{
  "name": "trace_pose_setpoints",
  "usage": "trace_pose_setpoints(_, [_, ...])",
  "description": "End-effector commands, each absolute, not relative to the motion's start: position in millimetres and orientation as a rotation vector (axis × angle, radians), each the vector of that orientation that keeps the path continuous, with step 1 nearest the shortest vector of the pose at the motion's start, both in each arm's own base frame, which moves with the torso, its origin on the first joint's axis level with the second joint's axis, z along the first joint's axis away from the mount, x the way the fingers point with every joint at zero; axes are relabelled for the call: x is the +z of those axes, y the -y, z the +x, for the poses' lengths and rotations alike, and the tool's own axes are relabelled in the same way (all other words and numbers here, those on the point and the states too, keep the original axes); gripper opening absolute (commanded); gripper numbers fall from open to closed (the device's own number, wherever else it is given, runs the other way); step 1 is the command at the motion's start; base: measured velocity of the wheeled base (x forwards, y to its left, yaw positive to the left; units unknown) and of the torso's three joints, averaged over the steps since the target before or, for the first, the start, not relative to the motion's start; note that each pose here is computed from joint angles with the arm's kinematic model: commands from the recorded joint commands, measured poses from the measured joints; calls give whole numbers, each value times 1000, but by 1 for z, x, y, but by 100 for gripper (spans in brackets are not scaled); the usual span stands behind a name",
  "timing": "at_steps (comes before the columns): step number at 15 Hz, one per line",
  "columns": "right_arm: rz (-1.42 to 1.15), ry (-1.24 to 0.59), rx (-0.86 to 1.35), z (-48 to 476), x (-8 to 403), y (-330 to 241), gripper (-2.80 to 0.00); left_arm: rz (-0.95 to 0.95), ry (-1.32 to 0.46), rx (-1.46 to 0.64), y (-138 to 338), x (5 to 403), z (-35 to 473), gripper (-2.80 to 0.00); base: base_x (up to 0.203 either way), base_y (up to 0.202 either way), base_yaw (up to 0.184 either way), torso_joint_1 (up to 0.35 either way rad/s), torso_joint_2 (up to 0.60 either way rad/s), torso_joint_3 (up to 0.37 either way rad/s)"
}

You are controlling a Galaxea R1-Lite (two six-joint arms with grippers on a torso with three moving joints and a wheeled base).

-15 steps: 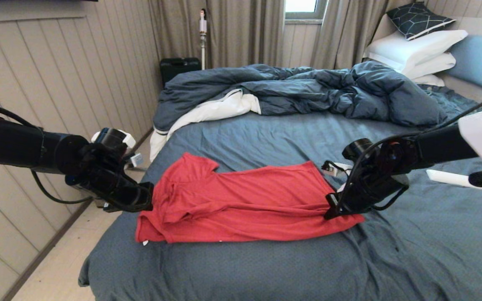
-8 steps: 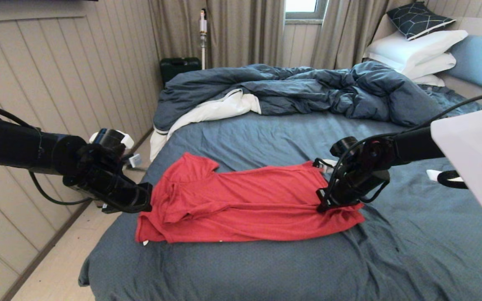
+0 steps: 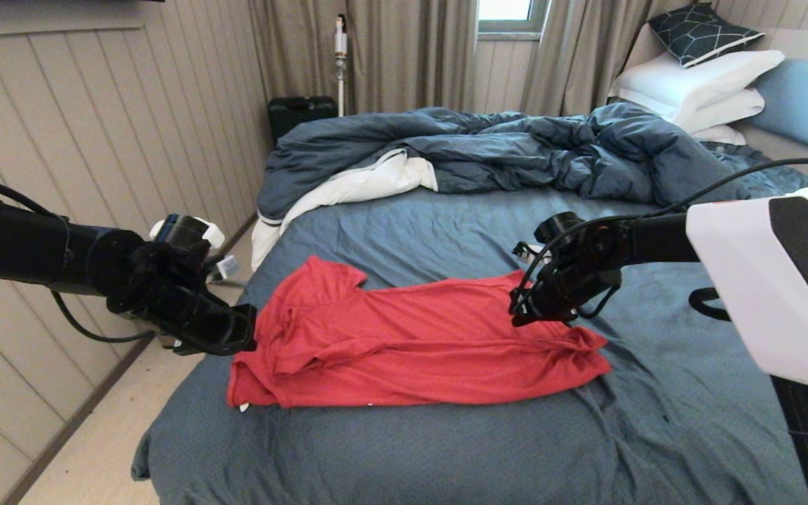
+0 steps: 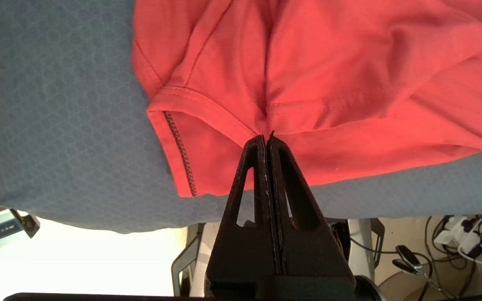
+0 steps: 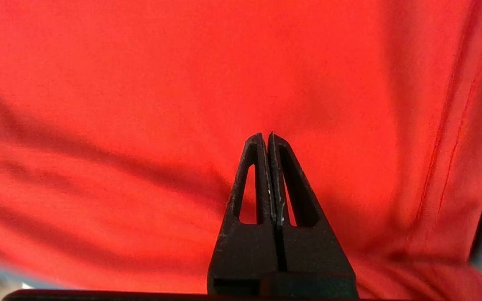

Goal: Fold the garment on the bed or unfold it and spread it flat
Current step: Fold the red T-shirt

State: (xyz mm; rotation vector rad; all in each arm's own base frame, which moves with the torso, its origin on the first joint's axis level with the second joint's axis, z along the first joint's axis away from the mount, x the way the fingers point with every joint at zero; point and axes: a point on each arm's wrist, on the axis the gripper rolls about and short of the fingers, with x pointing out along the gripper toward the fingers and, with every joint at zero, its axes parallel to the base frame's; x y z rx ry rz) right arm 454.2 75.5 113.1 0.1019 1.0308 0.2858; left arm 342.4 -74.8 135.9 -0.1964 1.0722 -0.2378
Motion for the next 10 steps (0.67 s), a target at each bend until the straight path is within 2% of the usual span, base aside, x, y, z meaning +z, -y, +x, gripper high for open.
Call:
trace_pose_setpoints(1, [121, -1036, 276, 459, 107, -80, -280, -199, -1072, -238, 75, 137, 342, -280, 0, 0, 0, 0, 0, 0])
trace_pose_setpoints(5, [99, -987, 333, 430, 150, -98, -280, -187, -1070, -262, 81, 141, 332, -280, 0, 0, 0, 0, 0, 0])
trace_pose_setpoints(10, [-4, -1030, 522, 397, 142, -189, -280, -164, -1080, -332, 105, 145, 317, -280, 0, 0, 0, 0, 0, 0])
